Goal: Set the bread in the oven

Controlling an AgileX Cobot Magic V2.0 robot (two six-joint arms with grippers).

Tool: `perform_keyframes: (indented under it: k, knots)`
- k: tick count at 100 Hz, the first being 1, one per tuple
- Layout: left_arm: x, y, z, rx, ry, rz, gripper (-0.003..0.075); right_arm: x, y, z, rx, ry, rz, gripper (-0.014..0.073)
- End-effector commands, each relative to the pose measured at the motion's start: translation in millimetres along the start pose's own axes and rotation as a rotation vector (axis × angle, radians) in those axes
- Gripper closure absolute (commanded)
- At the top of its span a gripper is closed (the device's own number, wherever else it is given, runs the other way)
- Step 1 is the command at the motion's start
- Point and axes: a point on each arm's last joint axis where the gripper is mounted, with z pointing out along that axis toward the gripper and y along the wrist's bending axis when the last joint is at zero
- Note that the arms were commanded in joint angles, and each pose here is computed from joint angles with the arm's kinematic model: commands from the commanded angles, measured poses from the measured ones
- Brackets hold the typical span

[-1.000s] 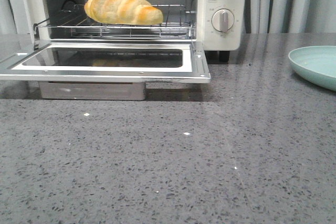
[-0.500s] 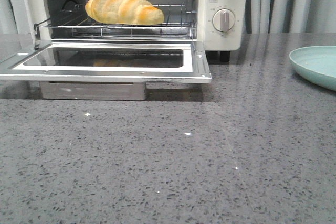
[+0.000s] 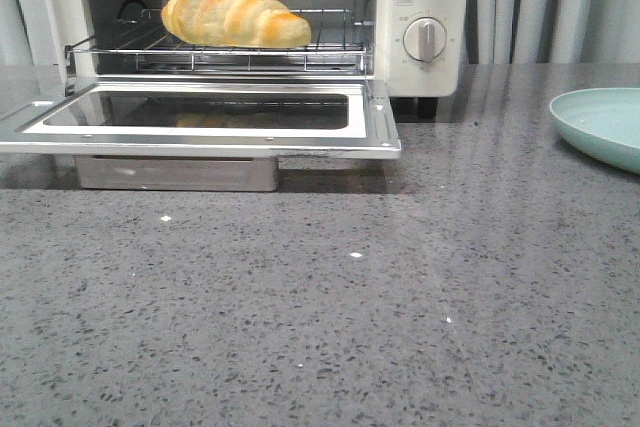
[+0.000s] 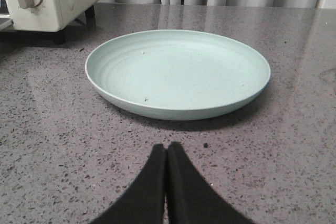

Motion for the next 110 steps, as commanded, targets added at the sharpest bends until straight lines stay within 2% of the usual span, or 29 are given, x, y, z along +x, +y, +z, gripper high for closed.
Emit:
perform_keyframes:
  k: [1, 13, 58, 110]
  knots:
    - [-12, -4, -9, 0.030, -0.123, -0.011, 0.0741, -5, -1, -1, 0.015, -0.083, 0.016, 0.0648]
    - [-12, -4, -9, 0.030, -0.123, -0.011, 0.0741, 3, -2, 0, 0.039, -0.051, 0.053, 0.0648]
    - [-12, -4, -9, 0.030, -0.123, -0.011, 0.0741, 14, -3, 0, 0.055, 0.075, 0.038, 0.0648]
    - [-12, -4, -9, 0.030, -0.123, -0.011, 0.0741, 16, -3, 0, 0.056, 0.095, 0.037, 0.0648]
